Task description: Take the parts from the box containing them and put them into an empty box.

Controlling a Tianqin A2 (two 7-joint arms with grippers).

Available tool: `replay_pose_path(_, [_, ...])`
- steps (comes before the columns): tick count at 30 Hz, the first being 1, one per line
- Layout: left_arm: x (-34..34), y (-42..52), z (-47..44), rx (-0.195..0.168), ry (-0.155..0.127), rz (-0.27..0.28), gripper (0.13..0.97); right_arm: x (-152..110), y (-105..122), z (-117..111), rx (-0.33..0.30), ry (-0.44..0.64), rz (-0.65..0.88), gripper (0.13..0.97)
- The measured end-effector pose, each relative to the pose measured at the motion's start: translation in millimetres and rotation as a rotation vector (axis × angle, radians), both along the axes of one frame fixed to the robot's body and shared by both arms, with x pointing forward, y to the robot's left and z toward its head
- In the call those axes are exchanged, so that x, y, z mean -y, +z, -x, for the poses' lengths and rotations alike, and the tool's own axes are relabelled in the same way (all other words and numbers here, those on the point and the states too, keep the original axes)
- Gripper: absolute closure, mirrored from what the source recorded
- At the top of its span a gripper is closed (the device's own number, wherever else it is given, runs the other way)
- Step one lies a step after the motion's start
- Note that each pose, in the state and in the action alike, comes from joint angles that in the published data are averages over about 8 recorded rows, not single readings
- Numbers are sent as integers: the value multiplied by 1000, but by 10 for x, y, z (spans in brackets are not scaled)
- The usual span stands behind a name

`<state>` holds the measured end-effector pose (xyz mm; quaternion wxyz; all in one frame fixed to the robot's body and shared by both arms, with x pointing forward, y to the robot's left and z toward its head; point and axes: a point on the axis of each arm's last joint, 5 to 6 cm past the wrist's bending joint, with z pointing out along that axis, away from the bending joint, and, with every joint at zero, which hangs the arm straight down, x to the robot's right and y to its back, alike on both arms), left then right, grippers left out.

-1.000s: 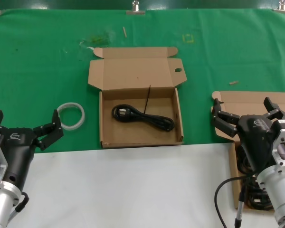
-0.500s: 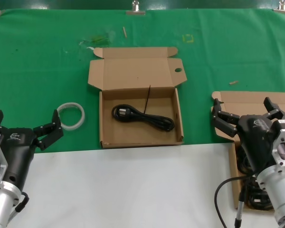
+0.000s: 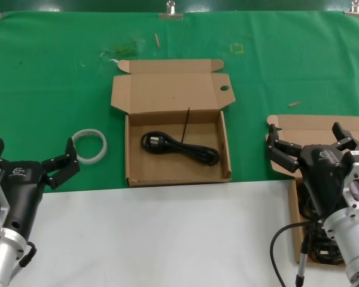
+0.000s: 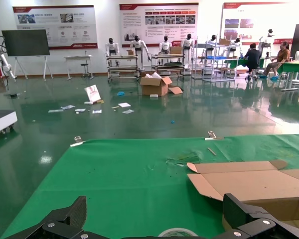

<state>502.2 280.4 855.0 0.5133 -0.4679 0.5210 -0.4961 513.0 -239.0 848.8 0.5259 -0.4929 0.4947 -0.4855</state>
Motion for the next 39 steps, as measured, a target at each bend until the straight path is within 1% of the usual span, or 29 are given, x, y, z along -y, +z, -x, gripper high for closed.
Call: replay_pose_path(39, [0, 0, 0, 0, 0, 0, 132, 0, 0, 0, 0, 0, 0, 130])
